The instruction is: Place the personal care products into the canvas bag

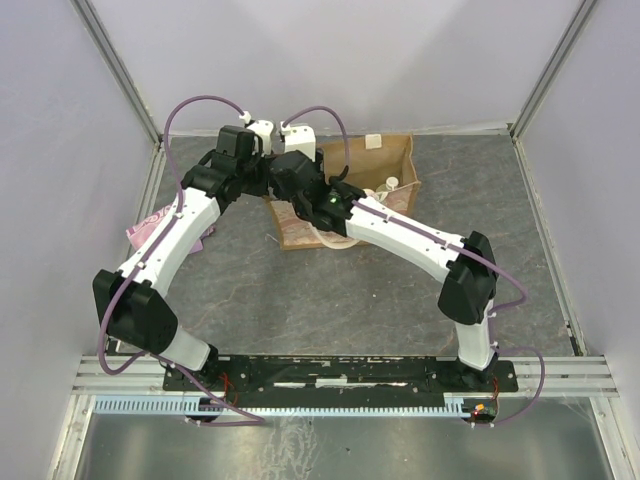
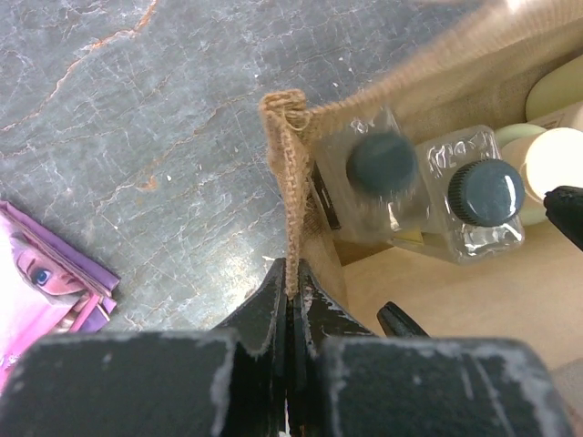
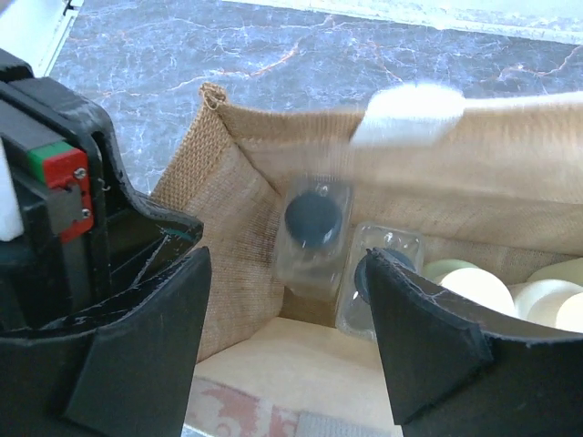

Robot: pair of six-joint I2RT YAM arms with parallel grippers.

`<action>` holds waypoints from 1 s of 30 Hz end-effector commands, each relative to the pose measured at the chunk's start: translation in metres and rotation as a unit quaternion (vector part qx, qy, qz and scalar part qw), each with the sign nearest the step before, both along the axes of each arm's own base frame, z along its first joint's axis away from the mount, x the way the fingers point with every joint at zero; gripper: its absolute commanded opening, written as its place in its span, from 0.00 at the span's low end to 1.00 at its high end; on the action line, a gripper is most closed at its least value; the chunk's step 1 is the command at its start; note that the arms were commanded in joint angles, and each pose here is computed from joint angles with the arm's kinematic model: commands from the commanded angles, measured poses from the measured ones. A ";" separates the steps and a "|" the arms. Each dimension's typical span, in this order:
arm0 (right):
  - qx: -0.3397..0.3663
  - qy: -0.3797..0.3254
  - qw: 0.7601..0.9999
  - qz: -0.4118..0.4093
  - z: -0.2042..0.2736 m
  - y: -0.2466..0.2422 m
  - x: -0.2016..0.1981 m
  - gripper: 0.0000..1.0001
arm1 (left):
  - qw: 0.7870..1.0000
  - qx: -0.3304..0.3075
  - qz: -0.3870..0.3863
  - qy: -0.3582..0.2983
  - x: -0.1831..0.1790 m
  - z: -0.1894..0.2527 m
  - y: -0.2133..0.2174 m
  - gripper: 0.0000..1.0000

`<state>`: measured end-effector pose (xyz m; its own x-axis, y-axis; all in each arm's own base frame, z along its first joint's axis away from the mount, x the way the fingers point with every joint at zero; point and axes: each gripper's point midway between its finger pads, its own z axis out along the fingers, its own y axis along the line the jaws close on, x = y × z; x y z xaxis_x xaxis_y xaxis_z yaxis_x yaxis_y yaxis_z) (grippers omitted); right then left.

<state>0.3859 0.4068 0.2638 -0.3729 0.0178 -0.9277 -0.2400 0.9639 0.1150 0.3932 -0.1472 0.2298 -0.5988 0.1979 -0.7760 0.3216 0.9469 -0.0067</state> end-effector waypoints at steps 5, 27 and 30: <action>0.120 -0.067 0.990 0.039 0.100 0.018 -0.015 0.77 | 0.998 -0.024 -0.023 -0.046 -0.002 0.033 -0.014 0.03; -0.056 -0.029 0.992 -0.109 0.128 -0.244 0.030 0.83 | 0.996 -0.042 0.002 -0.078 0.003 0.069 -0.011 0.89; -0.089 -0.013 0.987 -0.134 0.112 -0.278 0.040 0.83 | 0.995 -0.052 0.009 -0.089 0.005 0.081 -0.012 0.94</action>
<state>0.4264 0.1747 0.3801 -0.3324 0.0370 -0.9424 -0.0337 0.9981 0.0510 0.3954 -0.1588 0.2542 -0.5578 0.1805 -0.8101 0.3348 0.9421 -0.0206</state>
